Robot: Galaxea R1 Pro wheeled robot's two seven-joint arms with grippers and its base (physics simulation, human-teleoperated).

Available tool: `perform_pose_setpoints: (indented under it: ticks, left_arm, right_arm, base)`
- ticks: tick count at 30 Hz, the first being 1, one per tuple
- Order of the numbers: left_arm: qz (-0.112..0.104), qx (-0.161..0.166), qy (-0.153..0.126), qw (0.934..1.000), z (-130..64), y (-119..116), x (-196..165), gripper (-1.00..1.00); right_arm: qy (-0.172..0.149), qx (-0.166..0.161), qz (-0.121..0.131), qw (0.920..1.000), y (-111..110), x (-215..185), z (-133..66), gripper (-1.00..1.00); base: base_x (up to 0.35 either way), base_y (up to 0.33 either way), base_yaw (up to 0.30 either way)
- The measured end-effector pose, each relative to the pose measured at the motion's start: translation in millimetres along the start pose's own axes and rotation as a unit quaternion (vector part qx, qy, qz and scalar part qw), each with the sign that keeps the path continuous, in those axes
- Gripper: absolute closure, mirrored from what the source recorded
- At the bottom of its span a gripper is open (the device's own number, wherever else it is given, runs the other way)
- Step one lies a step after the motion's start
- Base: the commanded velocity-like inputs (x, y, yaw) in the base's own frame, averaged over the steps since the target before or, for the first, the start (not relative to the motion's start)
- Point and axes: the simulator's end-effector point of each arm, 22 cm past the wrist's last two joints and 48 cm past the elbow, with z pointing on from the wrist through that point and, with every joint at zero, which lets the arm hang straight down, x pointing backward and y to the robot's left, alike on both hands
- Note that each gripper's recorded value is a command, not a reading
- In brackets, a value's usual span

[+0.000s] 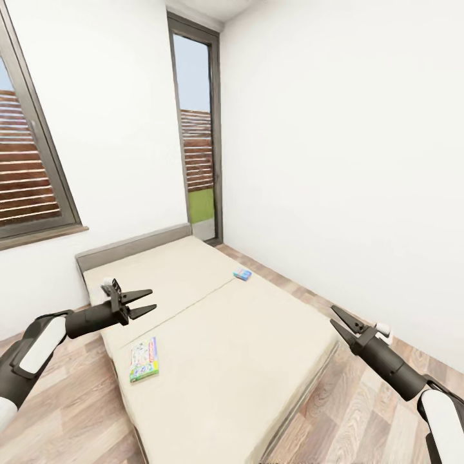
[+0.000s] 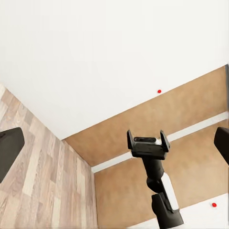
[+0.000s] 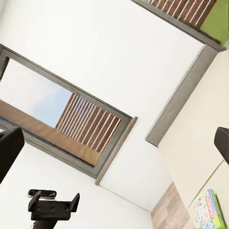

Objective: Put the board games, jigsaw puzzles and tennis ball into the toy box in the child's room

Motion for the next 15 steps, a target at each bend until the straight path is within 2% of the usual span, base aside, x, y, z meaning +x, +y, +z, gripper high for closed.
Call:
perform_pose_setpoints:
  ticks: [6, 15]
  left_arm:
    - [0.0, 0.0, 0.0, 1.0, 0.2, 0.3, 0.4, -1.0]
    - [0.0, 0.0, 0.0, 1.0, 0.3, 0.2, 0.2, -1.0]
  right_arm:
    - [0.0, 0.0, 0.0, 1.0, -0.1, 0.0, 0.0, -1.0]
    - [0.0, 0.0, 0.0, 1.0, -0.2, 0.0, 0.1, -1.0]
  base:
    - [-0.03, 0.094, -0.278]
    - [-0.076, 0.22, -0.278]
